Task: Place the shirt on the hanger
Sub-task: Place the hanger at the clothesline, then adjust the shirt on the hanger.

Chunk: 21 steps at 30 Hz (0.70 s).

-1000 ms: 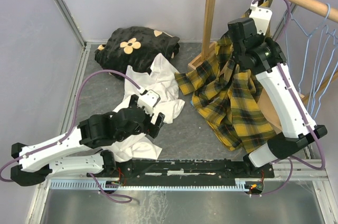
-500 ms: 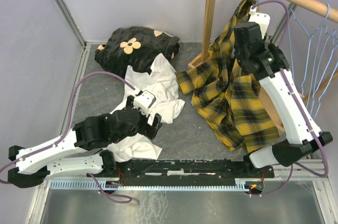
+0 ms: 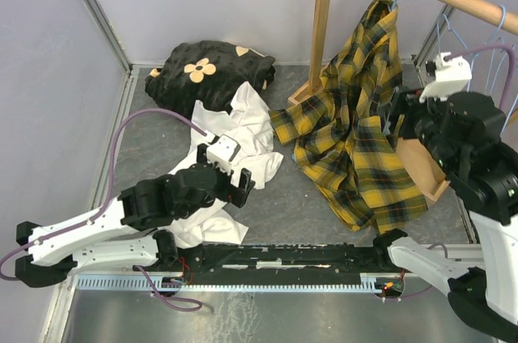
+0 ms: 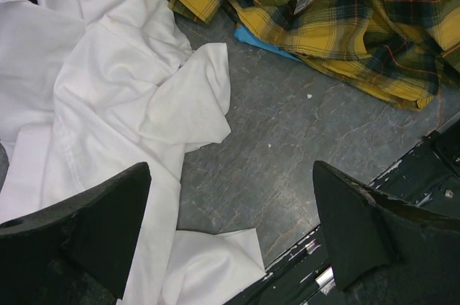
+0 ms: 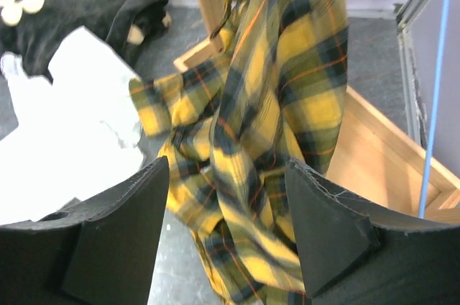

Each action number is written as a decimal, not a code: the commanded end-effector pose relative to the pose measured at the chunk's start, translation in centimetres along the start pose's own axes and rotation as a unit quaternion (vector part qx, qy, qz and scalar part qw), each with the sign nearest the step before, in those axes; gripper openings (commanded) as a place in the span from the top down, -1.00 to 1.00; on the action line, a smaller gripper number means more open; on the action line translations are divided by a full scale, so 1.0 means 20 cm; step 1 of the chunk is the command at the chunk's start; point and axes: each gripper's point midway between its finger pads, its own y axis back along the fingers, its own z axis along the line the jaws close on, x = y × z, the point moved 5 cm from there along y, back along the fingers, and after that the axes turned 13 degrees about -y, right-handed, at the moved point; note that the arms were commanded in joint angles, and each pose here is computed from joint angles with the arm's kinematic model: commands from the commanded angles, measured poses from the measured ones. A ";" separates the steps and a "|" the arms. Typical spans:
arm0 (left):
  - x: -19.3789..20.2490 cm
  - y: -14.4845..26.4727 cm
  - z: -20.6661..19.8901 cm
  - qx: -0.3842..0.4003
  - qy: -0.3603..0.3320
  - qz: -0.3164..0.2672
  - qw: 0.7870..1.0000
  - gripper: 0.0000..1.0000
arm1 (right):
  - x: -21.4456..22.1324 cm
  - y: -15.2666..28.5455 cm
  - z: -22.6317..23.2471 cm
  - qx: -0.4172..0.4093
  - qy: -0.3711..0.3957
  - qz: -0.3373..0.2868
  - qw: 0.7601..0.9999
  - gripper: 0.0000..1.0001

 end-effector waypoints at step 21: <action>-0.02 -0.73 -0.98 0.123 0.099 -0.079 0.984 -0.99 | 0.38 0.58 -0.21 -0.084 0.001 0.068 0.994 -0.54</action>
